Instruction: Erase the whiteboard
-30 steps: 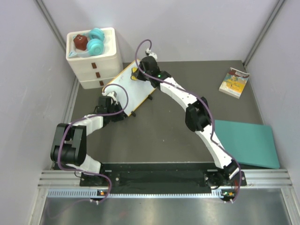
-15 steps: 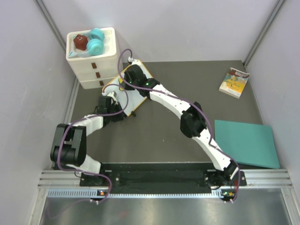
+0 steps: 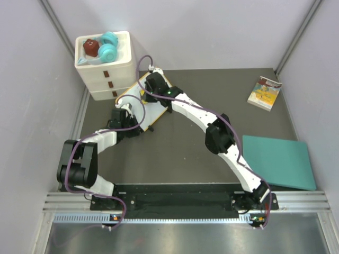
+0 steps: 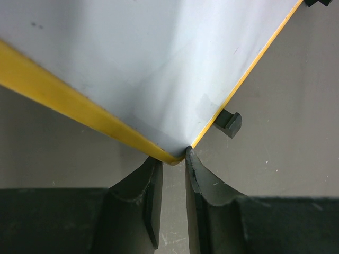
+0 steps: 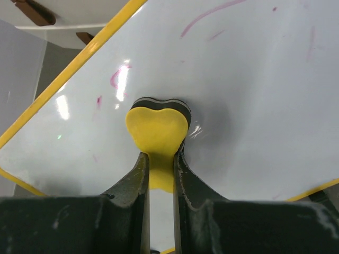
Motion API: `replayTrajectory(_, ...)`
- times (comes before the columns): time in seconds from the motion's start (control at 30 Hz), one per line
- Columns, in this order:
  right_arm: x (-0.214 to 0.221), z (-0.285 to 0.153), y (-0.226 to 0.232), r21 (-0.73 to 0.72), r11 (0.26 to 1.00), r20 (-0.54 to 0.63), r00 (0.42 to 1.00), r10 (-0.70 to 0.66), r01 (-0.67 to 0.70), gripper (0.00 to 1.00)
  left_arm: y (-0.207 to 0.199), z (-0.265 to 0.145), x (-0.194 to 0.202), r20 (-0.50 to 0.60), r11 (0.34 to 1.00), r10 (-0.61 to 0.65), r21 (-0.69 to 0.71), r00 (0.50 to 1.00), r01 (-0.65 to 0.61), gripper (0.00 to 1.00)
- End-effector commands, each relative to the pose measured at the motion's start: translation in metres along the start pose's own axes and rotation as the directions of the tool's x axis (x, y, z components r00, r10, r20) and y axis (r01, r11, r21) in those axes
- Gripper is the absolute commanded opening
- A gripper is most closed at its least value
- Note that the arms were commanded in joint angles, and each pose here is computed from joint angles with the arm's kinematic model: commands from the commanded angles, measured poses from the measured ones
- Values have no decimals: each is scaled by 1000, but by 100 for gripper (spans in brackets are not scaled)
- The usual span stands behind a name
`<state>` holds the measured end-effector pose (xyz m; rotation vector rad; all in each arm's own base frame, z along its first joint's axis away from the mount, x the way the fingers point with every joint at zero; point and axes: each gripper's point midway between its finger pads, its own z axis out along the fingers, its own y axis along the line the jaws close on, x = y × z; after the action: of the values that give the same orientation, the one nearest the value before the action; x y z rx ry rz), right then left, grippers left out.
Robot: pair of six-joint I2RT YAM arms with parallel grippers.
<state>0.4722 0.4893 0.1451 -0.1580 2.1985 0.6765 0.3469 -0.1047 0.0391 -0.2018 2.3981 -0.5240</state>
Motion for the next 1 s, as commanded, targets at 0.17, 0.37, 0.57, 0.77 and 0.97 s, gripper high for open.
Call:
replayTrajectory(0.17,-52,-19,5,-86,996,79,996,31,-24,0,11,-4,14,-35,996,67,-55,997,-68,7)
replayTrajectory(0.37,-39,-19,40,-181,983,86,996,-15,30,0,10,-4,14,-35,996,71,-55,997,-73,7)
replayTrajectory(0.57,-50,-14,63,-263,965,156,986,65,-23,0,10,-4,15,-37,996,72,-57,997,-74,7)
replayTrajectory(0.77,-68,-14,69,-264,963,246,961,130,-63,0,10,-4,14,-36,995,74,-57,997,-76,7)
replayTrajectory(0.97,-80,-9,60,-225,968,303,936,177,-110,0,10,-4,15,-39,995,74,-57,996,-76,7)
